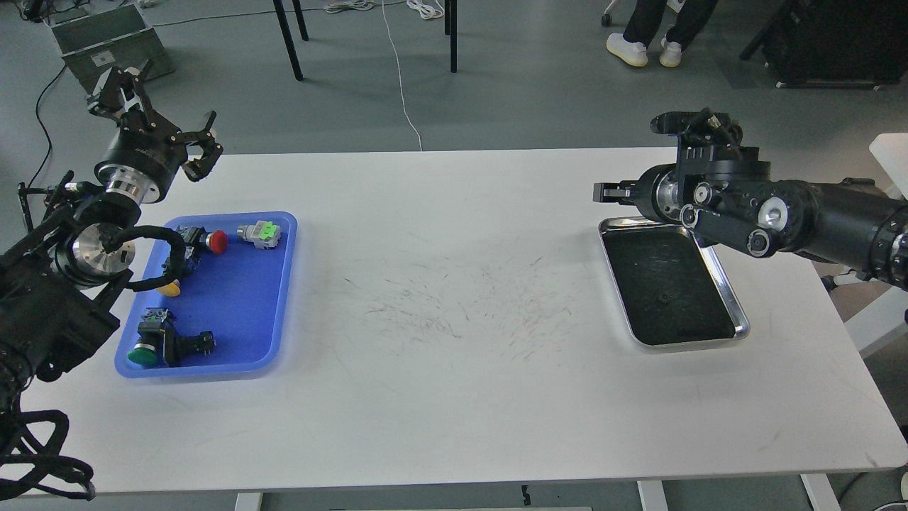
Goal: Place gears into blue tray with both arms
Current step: 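Lift the small black part out of the metal tray with the right gripper, then carry the black part toward the table center and release it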
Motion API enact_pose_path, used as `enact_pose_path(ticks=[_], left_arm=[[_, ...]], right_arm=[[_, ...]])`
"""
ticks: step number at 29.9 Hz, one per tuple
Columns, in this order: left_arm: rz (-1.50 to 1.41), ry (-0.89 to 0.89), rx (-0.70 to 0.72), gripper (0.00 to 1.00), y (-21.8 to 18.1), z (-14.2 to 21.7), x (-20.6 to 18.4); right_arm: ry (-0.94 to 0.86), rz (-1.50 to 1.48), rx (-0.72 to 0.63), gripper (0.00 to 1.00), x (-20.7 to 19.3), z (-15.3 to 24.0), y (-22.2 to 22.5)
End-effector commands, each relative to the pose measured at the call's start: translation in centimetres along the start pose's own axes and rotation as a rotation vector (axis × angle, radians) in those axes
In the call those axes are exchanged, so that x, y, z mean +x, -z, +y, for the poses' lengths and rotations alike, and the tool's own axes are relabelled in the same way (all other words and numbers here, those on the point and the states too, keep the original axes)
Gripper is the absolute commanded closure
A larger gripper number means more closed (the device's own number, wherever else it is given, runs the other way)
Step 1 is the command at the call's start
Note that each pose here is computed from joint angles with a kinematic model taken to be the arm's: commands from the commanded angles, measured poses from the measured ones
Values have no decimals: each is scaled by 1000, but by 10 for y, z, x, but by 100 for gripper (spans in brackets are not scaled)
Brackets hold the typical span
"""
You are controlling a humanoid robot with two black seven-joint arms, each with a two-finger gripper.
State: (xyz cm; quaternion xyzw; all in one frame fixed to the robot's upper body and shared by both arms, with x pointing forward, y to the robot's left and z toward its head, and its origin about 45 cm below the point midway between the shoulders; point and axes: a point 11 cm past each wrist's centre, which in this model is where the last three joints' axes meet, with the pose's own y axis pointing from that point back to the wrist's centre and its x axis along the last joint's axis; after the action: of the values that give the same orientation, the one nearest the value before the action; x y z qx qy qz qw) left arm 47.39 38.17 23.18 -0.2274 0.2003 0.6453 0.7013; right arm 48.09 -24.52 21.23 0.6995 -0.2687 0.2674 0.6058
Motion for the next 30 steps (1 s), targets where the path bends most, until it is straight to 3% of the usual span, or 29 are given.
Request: enact_pose_path(ticks=[1, 10, 19, 30], left_arm=[[1, 1, -2, 1, -1, -1, -1], [-1, 1, -2, 1, -1, -1, -1], [1, 1, -2, 1, 0, -1, -1], [0, -4, -5, 1, 1, 1, 1]], right_arm=[[-32, -54, 117, 98, 16, 5, 35], [6, -130, 362, 98, -22, -5, 169], [-5, -253, 362, 98, -27, -14, 156], [138, -256, 459, 98, -82, -6, 185]])
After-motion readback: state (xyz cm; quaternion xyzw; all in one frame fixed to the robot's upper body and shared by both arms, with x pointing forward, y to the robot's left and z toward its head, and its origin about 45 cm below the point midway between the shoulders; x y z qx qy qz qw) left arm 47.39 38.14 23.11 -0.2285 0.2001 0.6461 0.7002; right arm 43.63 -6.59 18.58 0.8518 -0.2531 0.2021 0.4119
